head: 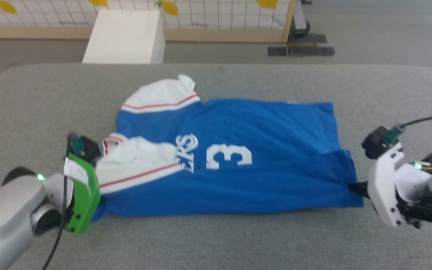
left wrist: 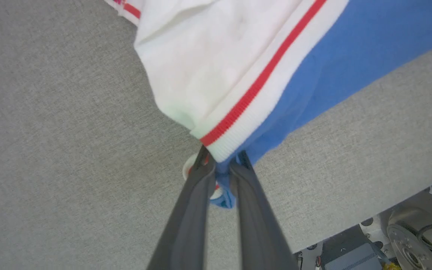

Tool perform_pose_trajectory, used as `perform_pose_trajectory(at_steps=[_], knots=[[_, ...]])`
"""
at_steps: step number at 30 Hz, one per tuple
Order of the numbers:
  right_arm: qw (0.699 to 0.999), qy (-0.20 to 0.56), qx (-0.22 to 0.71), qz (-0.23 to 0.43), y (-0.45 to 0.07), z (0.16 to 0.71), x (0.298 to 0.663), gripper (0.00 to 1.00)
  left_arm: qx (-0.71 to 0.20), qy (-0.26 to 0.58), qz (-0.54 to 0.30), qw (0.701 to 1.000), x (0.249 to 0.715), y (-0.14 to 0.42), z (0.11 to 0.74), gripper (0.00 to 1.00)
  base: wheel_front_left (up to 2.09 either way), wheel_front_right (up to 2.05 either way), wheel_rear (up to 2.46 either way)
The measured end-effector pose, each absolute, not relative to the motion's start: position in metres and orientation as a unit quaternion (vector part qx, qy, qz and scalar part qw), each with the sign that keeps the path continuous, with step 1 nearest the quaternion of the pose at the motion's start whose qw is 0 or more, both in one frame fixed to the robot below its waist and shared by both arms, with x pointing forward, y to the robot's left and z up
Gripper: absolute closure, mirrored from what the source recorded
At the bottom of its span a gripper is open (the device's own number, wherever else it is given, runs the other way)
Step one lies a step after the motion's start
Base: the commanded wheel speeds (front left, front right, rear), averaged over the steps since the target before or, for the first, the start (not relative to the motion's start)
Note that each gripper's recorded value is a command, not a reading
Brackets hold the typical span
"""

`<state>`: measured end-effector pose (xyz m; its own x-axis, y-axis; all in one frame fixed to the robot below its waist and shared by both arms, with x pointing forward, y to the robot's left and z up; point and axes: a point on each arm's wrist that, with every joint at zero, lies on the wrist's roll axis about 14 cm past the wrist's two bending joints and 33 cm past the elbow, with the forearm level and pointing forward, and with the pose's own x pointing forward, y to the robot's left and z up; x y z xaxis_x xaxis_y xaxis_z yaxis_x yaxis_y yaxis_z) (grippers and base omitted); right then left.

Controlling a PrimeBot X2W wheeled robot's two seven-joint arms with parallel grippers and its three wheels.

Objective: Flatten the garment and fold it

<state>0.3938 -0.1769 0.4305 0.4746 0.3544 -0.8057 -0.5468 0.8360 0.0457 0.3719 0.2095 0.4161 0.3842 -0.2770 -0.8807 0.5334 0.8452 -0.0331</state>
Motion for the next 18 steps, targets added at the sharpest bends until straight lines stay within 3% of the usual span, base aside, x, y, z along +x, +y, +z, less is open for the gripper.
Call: perform_pose_trajectory(at_steps=[6,18], knots=[[0.858,0.423,-0.126,0.263,-0.196,0.449,0.374,1.00,0.130,0.494,-0.264,0.818,0.343,0.209,0.422,1.00,0.00,0.00,0.00],[0.821,0.489,-0.115,0.271,-0.210,0.413,0.317,1.00,0.107,0.524,-0.267,0.802,0.305,0.214,0.400,1.00,0.00,0.00,0.00]])
